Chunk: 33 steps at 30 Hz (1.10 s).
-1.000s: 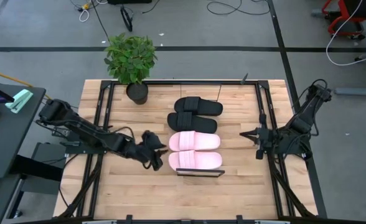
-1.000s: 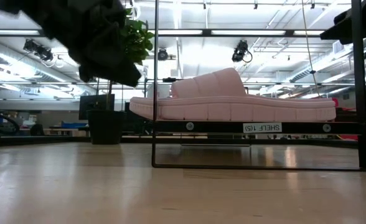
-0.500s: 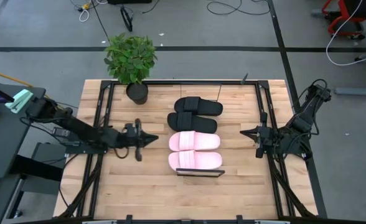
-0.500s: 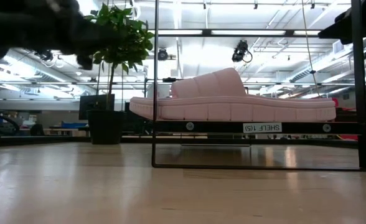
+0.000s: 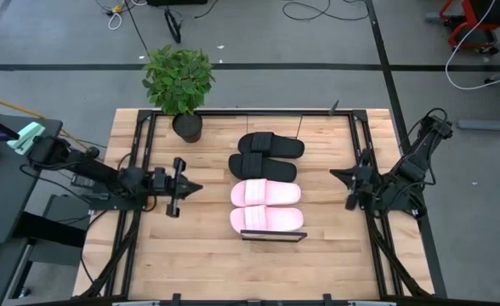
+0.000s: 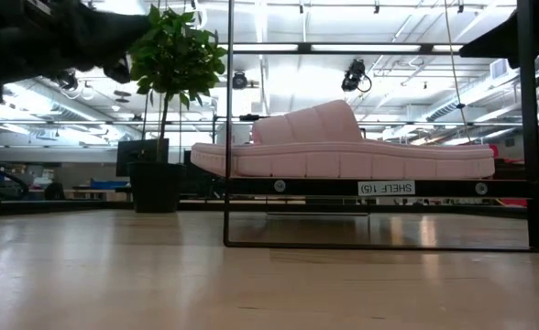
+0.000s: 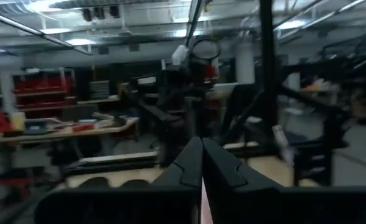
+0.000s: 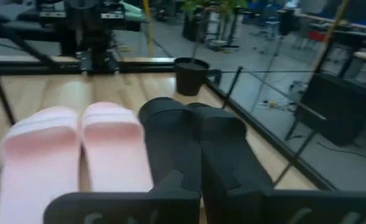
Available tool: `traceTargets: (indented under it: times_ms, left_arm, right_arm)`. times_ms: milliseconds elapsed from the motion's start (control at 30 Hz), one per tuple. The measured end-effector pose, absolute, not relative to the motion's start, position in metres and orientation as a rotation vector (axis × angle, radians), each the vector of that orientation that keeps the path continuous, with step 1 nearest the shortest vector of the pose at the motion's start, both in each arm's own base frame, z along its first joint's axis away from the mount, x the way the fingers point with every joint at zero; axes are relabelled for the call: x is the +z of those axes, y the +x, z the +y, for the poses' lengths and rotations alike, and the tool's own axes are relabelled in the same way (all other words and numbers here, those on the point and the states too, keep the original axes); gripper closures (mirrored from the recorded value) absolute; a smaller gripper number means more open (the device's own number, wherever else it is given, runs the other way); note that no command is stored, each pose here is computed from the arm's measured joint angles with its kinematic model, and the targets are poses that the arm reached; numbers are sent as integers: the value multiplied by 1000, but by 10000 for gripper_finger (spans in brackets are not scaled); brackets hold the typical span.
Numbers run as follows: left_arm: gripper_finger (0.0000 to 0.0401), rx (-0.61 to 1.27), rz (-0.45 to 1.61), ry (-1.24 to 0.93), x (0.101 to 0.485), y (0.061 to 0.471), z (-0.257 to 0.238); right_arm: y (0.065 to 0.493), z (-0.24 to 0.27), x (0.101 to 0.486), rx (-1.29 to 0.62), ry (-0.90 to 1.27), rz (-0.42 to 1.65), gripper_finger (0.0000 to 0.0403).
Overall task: Pick and place slides into the shelf
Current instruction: Return to Home Position
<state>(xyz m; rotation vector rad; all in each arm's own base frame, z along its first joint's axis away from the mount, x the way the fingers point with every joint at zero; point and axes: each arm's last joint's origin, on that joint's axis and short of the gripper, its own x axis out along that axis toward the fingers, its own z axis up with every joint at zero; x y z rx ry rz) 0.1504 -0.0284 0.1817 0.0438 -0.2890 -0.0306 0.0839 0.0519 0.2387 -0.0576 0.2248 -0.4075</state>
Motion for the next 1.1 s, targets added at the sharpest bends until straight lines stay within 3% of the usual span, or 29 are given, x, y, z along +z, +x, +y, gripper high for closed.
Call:
traceTargets:
  times_ms: [167,500,667,1100]
  left_arm:
    - [396,-59,-328,60,187,149,-9]
    - [395,-178,-362,-121,198,135,25]
    - [394,-243,-423,-149,209,121,28]
    - [397,-178,-426,-182,211,110,15]
  right_arm:
    - [86,49,239,-459,-33,215,402]
    - [90,45,238,-517,-11,221,402]
    - [92,46,236,-524,-7,229,402]
    - [96,50,232,-533,4,239,402]
